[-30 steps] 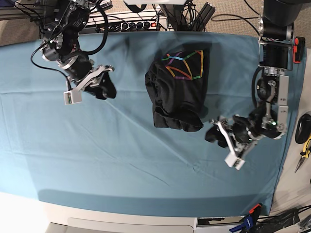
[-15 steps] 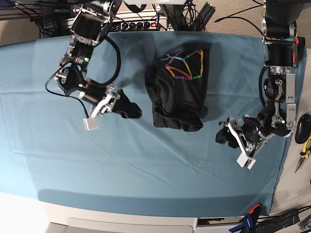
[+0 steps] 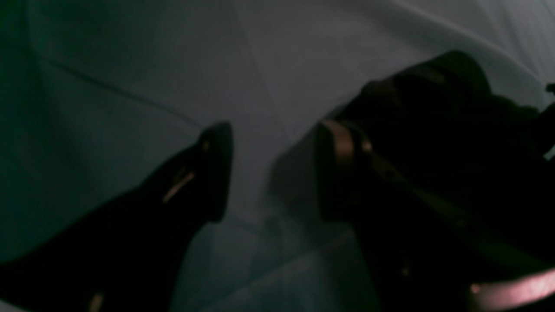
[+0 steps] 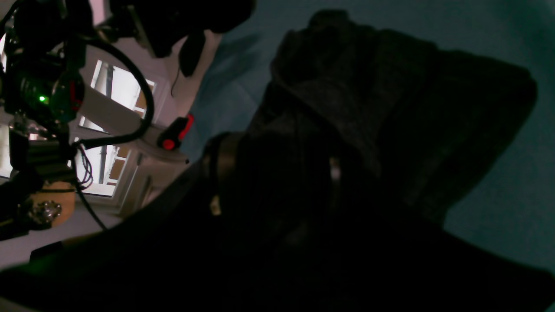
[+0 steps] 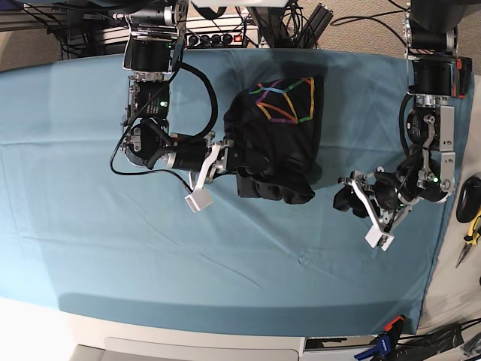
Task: Fold the T-shirt properly
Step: 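Release the shirt and reposition both grippers at its sides, then push the bundle sides inward with both grippers to square it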
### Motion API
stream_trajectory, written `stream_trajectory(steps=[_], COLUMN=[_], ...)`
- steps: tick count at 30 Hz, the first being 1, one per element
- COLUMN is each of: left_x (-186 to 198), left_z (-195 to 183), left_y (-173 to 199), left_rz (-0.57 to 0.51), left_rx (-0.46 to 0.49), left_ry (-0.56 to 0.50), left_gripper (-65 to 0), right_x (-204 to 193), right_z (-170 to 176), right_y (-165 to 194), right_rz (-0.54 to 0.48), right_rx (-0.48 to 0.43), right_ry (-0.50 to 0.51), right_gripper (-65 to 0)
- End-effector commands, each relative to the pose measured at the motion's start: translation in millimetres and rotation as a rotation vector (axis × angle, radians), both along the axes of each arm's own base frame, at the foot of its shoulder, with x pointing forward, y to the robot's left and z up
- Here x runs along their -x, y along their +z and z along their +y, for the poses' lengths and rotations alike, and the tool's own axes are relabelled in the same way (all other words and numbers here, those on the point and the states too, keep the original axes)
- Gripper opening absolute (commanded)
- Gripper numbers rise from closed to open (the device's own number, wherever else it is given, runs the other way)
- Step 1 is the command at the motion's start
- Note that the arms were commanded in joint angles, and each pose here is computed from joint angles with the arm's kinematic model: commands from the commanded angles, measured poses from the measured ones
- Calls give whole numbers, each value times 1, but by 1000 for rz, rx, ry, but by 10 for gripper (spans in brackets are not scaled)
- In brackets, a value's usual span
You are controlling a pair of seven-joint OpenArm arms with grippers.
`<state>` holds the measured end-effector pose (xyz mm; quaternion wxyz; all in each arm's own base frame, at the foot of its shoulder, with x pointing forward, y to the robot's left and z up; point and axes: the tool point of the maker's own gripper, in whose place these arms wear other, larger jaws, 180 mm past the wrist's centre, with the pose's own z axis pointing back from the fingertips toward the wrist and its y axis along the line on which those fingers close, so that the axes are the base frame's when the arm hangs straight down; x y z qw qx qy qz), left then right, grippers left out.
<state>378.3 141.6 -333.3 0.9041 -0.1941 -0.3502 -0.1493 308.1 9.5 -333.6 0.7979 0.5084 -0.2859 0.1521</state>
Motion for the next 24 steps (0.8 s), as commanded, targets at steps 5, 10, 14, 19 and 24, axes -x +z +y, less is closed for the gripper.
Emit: stream_trajectory(steps=[5,10,14,19,24], left_x=[-6,-4,-3,-3,-3], left_z=[2,0,0,-1,-1], left_y=[12,9,8,8,8], left_rz=[-44,-38,-36,-39,-39], left_rx=[7,11,15,16,17], left_ry=[-1,-2,-1,0,0], left_gripper=[-332,-332,-333,-333,-333], right_x=[-16,-17,-17,-17,-21], right_z=[-9,-15,-15,-15,-25], right_y=[21,17,16,16,-1], right_rz=[-73,-80,-80,-80,-70], right_rx=[-32,18,21,22,156], right_ry=[-45,-55,-55,-55,-56], right_gripper=[-414,-436,-559,-650,-650])
